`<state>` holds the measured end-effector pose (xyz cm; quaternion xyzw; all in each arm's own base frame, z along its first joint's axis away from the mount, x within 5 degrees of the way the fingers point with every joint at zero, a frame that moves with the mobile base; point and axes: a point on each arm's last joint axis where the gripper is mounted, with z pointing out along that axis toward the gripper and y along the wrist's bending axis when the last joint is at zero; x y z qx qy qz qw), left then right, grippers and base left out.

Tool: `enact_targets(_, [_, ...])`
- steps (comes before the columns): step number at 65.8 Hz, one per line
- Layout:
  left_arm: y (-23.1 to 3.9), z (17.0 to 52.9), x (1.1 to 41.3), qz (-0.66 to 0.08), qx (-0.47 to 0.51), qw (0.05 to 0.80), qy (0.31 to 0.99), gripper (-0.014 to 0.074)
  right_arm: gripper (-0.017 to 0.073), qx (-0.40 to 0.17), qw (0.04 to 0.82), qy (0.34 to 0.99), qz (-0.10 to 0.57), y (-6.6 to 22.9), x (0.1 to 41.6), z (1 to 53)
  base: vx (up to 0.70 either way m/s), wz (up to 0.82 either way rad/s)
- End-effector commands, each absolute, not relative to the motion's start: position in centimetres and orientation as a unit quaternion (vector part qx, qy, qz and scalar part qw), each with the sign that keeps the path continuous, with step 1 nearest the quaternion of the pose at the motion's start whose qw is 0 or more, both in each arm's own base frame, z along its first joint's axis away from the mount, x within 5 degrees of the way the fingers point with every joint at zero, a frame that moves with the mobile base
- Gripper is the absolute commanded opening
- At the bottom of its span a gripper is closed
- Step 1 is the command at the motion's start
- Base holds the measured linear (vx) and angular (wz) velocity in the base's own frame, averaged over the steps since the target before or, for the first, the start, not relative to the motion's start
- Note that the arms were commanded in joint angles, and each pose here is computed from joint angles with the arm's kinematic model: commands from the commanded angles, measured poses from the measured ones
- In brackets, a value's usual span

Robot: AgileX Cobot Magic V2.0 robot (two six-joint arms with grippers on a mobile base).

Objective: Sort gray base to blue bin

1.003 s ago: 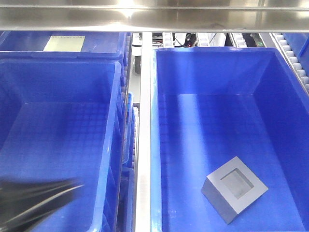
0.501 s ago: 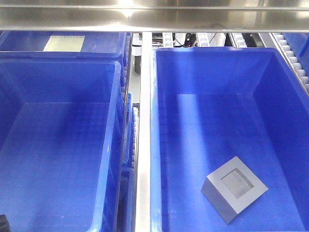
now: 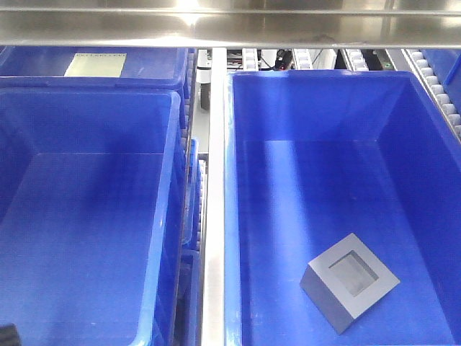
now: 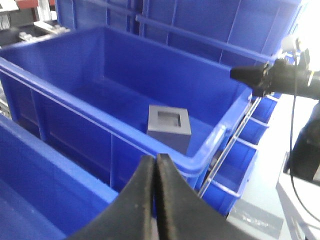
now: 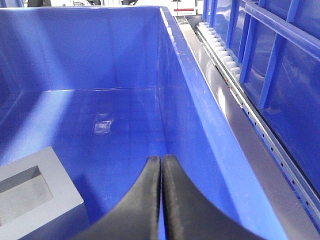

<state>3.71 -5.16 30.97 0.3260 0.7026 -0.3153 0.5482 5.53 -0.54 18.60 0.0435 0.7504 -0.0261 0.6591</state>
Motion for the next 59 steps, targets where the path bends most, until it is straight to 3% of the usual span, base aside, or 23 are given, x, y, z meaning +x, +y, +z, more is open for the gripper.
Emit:
enact_targets(1, [-5.3,32.0,3.7,-0.337,0.315,0.576,0.675,0.0003,-0.0005,0.038,0.674,0.737,-0.034,-0.6,5.7,19.0,0.00,0.00])
enact_targets(40, [-5.3,31.9,3.5,-0.327,0.337,0.595,0.652,0.0003,-0.0005,0.038,0.674,0.737,-0.034,-0.6,5.7,19.0,0.00,0.00])
enact_targets(59, [-2.0,28.8,3.2,-0.200,0.175,0.691,0.672,0.0003,-0.0005,0.038,0.674,0.737,-0.034,-0.6,5.7,19.0,0.00,0.00])
